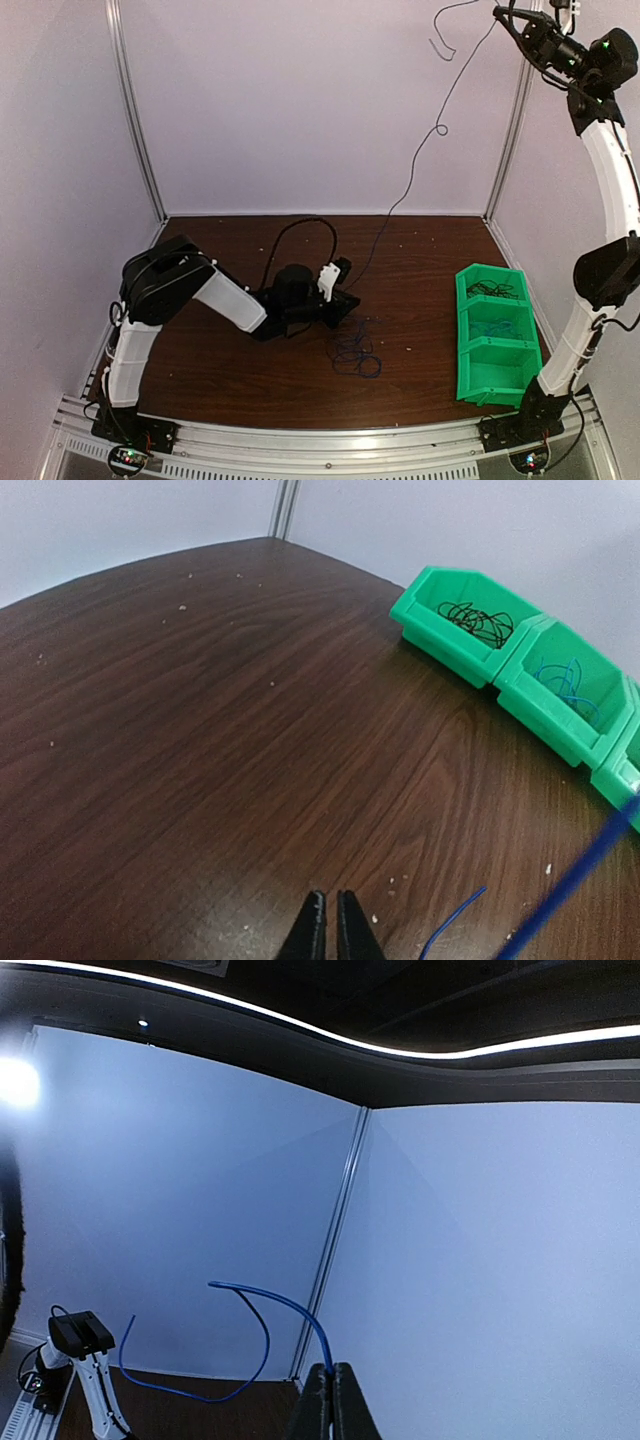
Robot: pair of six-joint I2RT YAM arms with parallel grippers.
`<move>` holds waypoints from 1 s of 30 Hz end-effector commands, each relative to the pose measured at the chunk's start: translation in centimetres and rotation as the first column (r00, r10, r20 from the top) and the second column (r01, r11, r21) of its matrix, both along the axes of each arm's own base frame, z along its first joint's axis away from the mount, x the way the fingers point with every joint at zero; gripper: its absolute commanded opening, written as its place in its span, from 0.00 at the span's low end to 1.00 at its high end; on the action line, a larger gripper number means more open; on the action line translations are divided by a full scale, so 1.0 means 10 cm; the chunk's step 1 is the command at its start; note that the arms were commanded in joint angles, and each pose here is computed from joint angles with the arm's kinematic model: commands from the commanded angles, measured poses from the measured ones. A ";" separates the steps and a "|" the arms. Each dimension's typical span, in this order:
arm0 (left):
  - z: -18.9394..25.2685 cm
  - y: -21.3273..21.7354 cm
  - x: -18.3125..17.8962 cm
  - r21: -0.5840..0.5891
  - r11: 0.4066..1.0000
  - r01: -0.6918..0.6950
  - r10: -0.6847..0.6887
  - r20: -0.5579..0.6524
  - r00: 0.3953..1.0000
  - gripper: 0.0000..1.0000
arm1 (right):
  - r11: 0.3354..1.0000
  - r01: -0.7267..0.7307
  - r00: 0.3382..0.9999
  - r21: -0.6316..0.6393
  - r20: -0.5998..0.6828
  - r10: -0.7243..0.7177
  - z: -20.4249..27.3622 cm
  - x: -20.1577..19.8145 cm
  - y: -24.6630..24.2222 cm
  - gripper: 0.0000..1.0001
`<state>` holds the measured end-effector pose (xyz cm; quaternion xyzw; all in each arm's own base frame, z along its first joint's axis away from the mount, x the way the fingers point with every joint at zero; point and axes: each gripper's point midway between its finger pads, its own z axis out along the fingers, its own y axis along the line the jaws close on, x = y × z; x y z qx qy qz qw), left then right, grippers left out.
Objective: Untangle the cables
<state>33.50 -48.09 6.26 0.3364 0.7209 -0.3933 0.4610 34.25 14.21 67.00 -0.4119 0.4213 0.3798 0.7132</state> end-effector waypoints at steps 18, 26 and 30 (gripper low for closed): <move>2.98 0.56 0.04 -0.104 0.988 -0.112 0.143 0.376 0.915 0.00 | 0.991 0.125 0.983 -0.055 -0.127 -0.131 -0.54 0.22 -0.30 0.00; 3.97 0.97 -0.12 -0.191 0.965 -0.178 0.249 0.471 0.846 0.00 | 0.989 0.112 0.971 -0.095 -0.201 -0.129 -0.92 0.28 -0.16 0.00; 3.60 1.00 -0.05 -0.117 0.967 -0.228 0.256 0.451 0.855 0.00 | 0.982 0.124 0.951 -0.144 -0.265 -0.159 -1.27 0.38 -0.03 0.00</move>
